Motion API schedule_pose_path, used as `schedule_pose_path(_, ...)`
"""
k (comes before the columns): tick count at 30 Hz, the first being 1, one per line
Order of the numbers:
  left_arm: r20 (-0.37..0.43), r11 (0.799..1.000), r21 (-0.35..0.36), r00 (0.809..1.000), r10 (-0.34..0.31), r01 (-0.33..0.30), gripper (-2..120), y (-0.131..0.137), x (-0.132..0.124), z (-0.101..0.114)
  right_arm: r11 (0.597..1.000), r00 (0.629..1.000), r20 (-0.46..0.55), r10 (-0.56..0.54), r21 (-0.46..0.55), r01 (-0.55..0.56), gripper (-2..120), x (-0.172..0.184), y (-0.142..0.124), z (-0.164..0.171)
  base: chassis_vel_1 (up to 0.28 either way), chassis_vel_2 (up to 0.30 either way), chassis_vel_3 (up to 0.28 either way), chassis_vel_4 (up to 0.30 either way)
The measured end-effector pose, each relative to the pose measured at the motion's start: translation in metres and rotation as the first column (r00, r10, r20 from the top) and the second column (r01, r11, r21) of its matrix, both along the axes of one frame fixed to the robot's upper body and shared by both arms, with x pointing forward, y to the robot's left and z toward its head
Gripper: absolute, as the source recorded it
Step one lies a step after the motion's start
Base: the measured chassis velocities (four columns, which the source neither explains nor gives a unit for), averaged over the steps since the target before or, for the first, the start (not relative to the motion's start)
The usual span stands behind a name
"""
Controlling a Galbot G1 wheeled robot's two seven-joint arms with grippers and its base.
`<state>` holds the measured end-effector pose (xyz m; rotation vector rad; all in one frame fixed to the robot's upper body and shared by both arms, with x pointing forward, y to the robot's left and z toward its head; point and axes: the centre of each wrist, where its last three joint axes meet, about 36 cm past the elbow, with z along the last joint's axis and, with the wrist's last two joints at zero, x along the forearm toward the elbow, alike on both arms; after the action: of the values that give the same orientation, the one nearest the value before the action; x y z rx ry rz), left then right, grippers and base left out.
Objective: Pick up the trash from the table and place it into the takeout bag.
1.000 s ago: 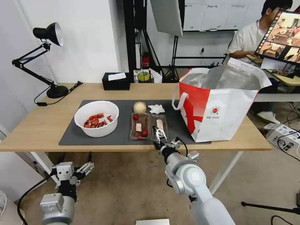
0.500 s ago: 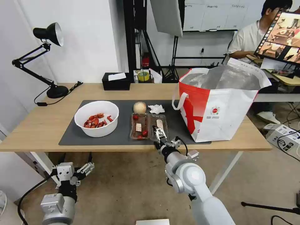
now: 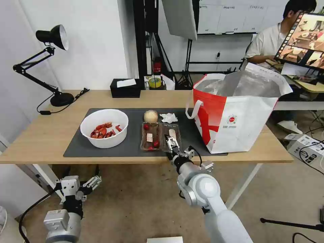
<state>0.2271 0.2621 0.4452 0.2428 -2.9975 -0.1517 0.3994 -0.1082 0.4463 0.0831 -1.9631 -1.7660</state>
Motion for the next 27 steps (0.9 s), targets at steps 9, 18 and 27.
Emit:
schedule_pose_path(9,0.001,1.0,-0.001,1.0,0.001,-0.001,100,-0.001,0.0,0.0,1.0,1.0,0.013,-0.016,-0.011,0.017,100,0.002,-0.004,0.005,0.0,0.0,0.0,0.0)
schedule_pose_path(18,0.0,1.0,0.001,1.0,0.003,-0.003,100,-0.001,-0.001,0.0,1.0,0.998,0.052,-0.025,-0.007,0.025,100,0.004,-0.006,0.018,0.0,0.0,0.0,0.0)
schedule_pose_path(27,-0.001,1.0,0.004,1.0,0.005,-0.005,100,0.0,-0.002,0.001,0.999,0.995,0.098,-0.03,-0.022,0.032,100,0.009,-0.011,0.03,0.0,0.0,0.0,0.0)
